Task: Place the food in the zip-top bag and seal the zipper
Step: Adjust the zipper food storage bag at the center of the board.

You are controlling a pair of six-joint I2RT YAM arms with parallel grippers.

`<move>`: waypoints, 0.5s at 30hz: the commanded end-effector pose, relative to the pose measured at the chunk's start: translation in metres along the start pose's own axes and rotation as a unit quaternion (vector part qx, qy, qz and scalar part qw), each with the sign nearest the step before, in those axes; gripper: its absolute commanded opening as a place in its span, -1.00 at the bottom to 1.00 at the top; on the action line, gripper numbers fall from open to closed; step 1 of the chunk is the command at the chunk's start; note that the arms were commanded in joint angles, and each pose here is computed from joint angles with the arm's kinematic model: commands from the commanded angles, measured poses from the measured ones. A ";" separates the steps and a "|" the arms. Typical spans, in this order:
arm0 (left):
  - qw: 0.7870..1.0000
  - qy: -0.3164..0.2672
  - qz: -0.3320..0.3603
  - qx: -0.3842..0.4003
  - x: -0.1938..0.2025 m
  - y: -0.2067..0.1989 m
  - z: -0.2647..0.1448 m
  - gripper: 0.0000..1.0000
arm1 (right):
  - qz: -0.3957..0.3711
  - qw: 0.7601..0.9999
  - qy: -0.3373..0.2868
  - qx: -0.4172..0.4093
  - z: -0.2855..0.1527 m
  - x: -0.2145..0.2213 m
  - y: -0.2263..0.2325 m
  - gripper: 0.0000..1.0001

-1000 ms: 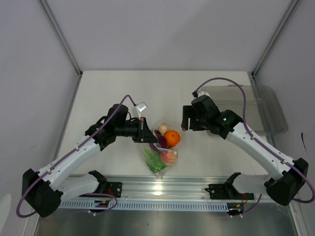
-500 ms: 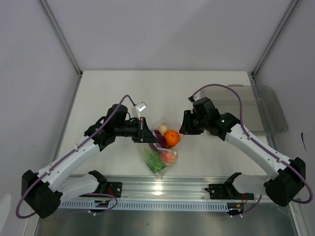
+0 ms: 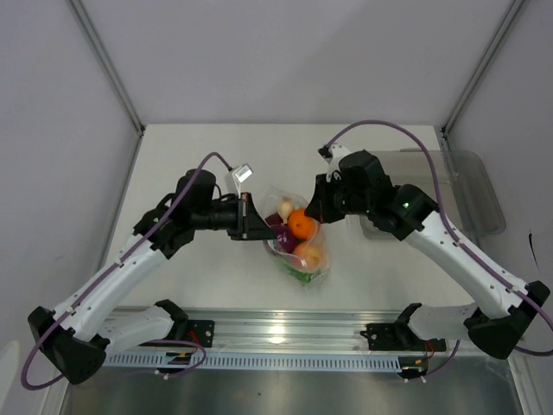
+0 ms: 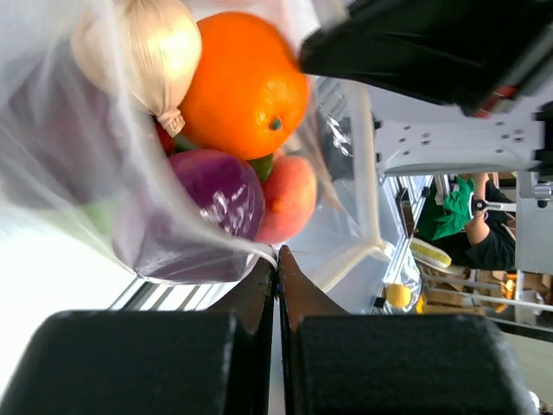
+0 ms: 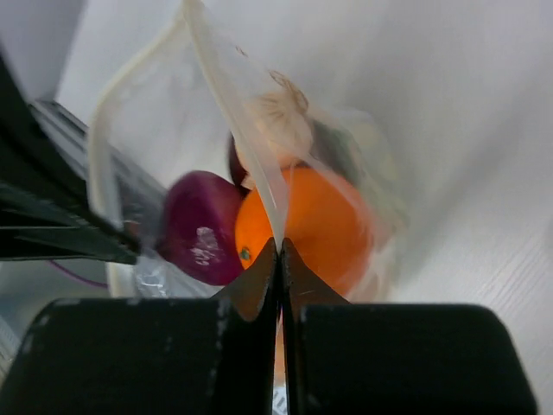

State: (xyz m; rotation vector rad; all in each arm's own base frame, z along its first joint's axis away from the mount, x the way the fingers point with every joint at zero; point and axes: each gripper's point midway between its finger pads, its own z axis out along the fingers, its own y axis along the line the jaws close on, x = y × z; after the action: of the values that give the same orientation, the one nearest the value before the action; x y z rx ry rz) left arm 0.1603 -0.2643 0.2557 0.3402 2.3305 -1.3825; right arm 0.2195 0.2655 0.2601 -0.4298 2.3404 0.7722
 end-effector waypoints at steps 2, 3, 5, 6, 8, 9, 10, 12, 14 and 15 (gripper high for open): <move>0.996 -0.054 0.061 0.039 -0.030 -0.051 -0.032 -0.99 | -0.055 0.995 -0.071 -0.051 -0.050 -0.035 0.047 -1.00; 0.996 -0.054 0.059 0.036 -0.028 -0.048 -0.032 -0.99 | -0.050 0.995 -0.068 -0.056 -0.050 -0.032 0.050 -1.00; 0.997 -0.048 0.050 0.024 -0.019 -0.033 -0.026 -0.99 | -0.041 0.996 -0.054 -0.057 -0.041 -0.014 0.044 -1.00; 0.998 -0.039 0.038 0.013 -0.011 -0.017 -0.017 -0.99 | -0.027 0.997 -0.046 -0.057 -0.034 -0.006 0.040 -1.00; 1.000 -0.001 0.000 -0.015 0.016 0.025 0.004 -0.99 | -0.008 0.999 -0.015 -0.047 -0.009 0.025 0.025 -1.00; 1.000 0.004 -0.011 -0.021 0.021 0.036 0.011 -0.99 | 0.004 0.999 -0.004 -0.045 0.000 0.034 0.021 -1.00; 1.000 0.000 -0.011 -0.016 0.020 0.041 0.018 -0.99 | 0.007 0.999 -0.004 -0.047 0.010 0.039 0.019 -1.00; 0.998 0.031 -0.047 -0.039 0.041 0.072 0.034 -0.99 | 0.016 0.999 0.026 -0.021 0.031 0.061 0.002 -1.00; 0.998 0.037 -0.048 -0.035 0.038 0.072 0.038 -0.99 | 0.008 0.999 0.034 -0.005 0.036 0.055 0.001 -1.00; 0.998 0.030 -0.037 -0.028 0.027 0.061 0.037 -0.99 | -0.008 1.000 0.026 0.010 0.033 0.047 0.000 -1.00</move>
State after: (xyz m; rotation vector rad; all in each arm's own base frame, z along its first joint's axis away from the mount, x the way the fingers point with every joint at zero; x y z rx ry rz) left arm 0.1496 -0.2547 0.1481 0.2407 2.5940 -1.3019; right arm 0.1812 0.2649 0.1762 -0.4746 2.5015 0.7204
